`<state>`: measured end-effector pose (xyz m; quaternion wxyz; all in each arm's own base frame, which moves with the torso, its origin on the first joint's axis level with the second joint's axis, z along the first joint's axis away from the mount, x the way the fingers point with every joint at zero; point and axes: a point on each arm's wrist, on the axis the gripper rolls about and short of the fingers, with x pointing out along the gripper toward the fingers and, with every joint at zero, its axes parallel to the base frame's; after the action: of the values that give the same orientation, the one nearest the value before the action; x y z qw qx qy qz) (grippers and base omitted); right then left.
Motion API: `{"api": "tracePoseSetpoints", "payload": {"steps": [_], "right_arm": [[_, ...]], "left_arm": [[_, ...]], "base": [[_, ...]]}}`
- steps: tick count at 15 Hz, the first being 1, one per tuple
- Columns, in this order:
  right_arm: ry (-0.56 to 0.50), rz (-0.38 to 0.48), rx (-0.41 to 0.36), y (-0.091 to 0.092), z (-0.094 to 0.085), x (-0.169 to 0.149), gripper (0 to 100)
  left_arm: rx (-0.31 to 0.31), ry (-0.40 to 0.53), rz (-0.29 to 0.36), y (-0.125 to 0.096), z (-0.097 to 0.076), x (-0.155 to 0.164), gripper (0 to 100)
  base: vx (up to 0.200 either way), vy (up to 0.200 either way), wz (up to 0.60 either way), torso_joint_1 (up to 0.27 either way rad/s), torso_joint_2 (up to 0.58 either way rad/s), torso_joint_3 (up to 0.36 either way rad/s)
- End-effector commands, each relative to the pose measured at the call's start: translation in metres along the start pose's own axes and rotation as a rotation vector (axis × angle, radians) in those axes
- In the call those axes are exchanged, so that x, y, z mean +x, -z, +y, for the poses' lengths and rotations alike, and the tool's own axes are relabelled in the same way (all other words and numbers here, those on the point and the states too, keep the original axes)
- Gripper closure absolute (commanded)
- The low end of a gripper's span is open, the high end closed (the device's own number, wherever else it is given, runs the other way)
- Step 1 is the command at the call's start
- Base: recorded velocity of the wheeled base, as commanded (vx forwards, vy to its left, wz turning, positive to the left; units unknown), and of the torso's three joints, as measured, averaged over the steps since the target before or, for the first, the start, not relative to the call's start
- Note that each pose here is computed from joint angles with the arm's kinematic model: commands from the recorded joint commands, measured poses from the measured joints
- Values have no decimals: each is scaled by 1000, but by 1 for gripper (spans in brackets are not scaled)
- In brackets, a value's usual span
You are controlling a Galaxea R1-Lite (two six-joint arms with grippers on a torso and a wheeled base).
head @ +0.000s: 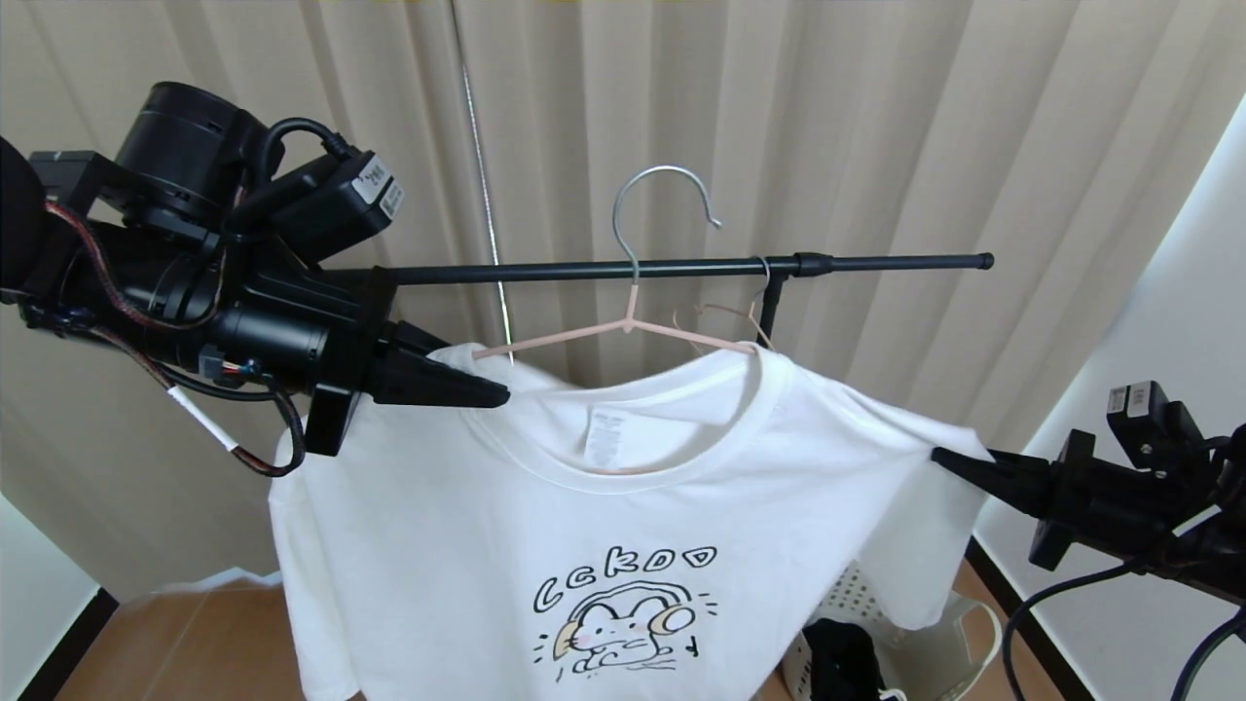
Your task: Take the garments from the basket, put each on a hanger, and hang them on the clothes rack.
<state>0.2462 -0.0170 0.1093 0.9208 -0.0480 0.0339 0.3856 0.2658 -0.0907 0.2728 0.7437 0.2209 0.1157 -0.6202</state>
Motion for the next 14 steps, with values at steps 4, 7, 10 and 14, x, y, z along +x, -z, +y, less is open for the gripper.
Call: {"api": "tracePoseSetpoints", "payload": {"steps": [4, 7, 10, 14], "right_arm": [[10, 0, 3, 1, -3, -1, 100], [5, 1, 6, 1, 0, -3, 100], [4, -5, -2, -3, 2, -5, 100], [7, -21, 56, -8, 0, -4, 100]], "left_arm": [[-12, -26, 5, 3, -2, -9, 100], [-13, -22, 6, 4, -2, -8, 100], [-27, -24, 6, 3, -1, -8, 100], [-70, -55, -3, 5, 0, -13, 100]], "base": [[0, 0, 0, 0, 0, 0], [0, 0, 0, 0, 0, 0], [0, 0, 0, 0, 0, 0], [0, 0, 0, 0, 0, 0]]}}
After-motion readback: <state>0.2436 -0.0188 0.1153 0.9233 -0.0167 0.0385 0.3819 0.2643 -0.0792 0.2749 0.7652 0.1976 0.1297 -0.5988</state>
